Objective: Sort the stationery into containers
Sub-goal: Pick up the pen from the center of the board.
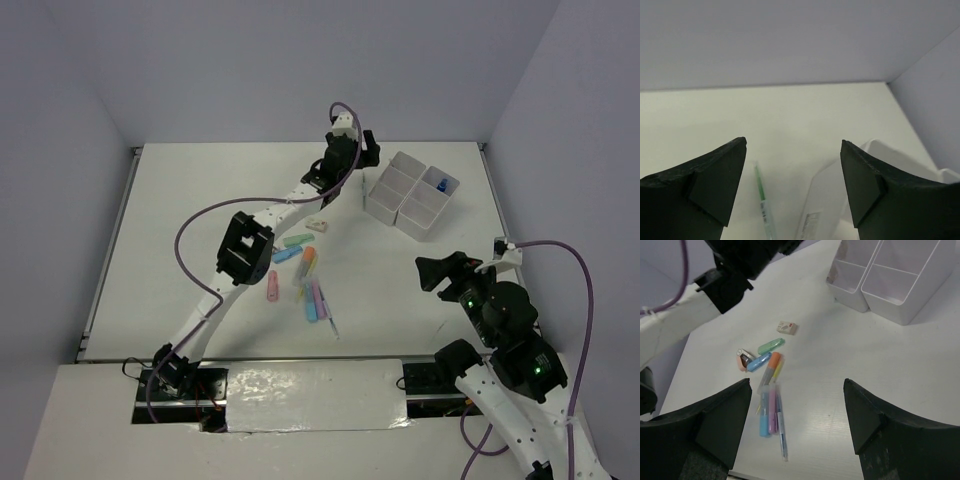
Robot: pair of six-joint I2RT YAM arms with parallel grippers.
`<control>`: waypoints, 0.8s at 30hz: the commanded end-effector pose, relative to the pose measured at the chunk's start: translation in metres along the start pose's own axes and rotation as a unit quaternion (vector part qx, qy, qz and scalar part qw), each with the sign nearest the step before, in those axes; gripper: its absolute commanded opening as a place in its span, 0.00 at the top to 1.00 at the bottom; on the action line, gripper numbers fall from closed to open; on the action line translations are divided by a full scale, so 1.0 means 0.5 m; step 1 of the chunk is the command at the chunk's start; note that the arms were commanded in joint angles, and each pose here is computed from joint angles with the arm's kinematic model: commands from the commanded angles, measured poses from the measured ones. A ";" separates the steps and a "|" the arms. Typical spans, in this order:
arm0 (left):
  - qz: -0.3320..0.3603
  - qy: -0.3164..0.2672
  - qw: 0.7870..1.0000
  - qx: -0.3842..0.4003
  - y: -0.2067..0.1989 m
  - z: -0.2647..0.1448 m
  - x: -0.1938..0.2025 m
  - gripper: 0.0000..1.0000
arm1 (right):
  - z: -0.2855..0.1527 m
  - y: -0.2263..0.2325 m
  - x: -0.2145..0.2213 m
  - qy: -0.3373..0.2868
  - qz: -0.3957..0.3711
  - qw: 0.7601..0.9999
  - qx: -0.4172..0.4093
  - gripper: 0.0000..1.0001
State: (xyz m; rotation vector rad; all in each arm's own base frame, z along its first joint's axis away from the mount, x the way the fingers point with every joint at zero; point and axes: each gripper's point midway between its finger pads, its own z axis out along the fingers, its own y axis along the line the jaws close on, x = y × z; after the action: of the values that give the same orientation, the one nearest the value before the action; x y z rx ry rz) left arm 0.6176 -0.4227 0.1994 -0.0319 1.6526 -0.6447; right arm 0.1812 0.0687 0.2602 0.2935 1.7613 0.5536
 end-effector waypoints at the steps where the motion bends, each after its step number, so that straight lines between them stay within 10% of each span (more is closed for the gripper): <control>1: -0.012 -0.006 1.000 0.005 0.008 0.017 0.012 0.13 | -0.023 0.013 -0.025 -0.013 0.004 1.000 -0.012 0.19; 24: 0.055 0.084 0.995 0.012 0.050 0.011 0.171 0.23 | -0.033 0.017 -0.022 -0.009 0.001 1.000 -0.024 0.19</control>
State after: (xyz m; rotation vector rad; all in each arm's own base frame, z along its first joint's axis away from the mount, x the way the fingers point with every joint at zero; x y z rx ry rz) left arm 0.6153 -0.4264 0.1136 0.0779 1.8079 -0.5831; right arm 0.1740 0.0695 0.2606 0.2772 1.7655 0.5733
